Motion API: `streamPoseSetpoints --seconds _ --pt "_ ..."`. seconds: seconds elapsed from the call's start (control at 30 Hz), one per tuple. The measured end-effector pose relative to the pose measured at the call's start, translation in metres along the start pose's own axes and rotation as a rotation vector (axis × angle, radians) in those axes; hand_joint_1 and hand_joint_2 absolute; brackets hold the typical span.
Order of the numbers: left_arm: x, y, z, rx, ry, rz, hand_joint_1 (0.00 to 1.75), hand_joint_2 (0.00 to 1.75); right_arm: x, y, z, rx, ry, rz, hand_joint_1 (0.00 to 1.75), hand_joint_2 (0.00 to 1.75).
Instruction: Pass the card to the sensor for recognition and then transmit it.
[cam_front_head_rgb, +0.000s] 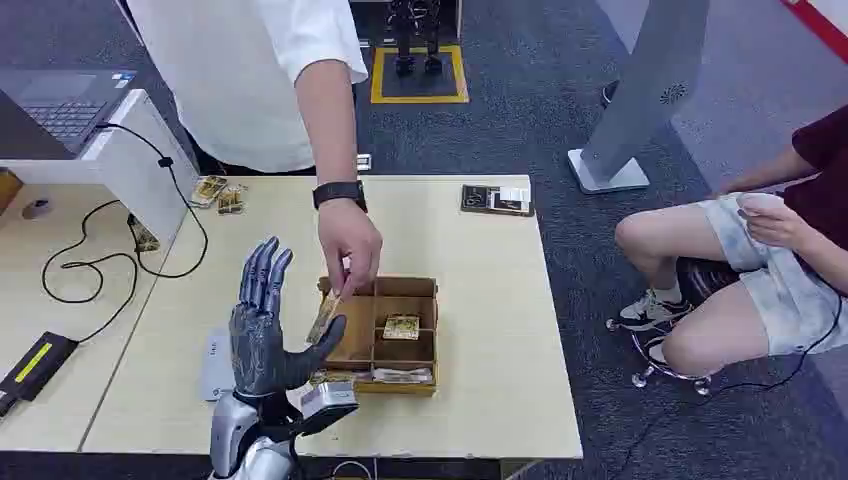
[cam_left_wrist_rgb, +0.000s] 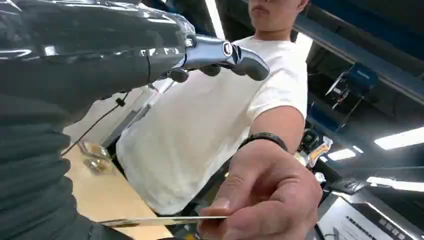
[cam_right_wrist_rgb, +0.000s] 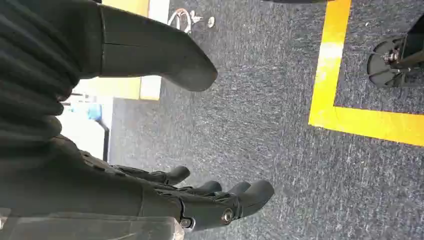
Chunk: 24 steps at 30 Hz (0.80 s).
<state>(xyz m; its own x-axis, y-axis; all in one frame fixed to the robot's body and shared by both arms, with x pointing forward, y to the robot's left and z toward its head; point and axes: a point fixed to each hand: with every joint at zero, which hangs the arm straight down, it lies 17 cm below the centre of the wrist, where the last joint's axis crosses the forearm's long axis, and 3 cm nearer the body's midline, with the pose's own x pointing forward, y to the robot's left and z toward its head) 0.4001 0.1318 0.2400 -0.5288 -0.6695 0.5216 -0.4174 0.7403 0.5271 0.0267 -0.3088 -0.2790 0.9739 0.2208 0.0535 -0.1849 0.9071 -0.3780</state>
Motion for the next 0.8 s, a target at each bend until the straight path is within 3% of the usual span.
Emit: streamPoseSetpoints --seconds 0.27,0.3,0.33,0.8 --pt "-0.004 0.004 -0.014 0.051 0.043 -0.023 0.0 1.75 0.003 0.0 0.0 0.001 -0.007 0.017 0.0 1.75" --pt "-0.003 0.003 -0.015 0.052 0.045 -0.022 0.4 1.75 0.003 0.0 0.0 0.001 -0.006 0.019 0.0 1.75" --pt "-0.003 0.003 -0.016 0.054 0.049 -0.02 1.75 1.75 0.003 0.0 0.0 0.001 -0.007 0.022 0.0 1.75" --pt "-0.012 -0.001 -0.014 0.046 0.099 -0.012 1.75 1.75 0.003 0.0 0.0 0.005 -0.009 0.035 0.0 1.75"
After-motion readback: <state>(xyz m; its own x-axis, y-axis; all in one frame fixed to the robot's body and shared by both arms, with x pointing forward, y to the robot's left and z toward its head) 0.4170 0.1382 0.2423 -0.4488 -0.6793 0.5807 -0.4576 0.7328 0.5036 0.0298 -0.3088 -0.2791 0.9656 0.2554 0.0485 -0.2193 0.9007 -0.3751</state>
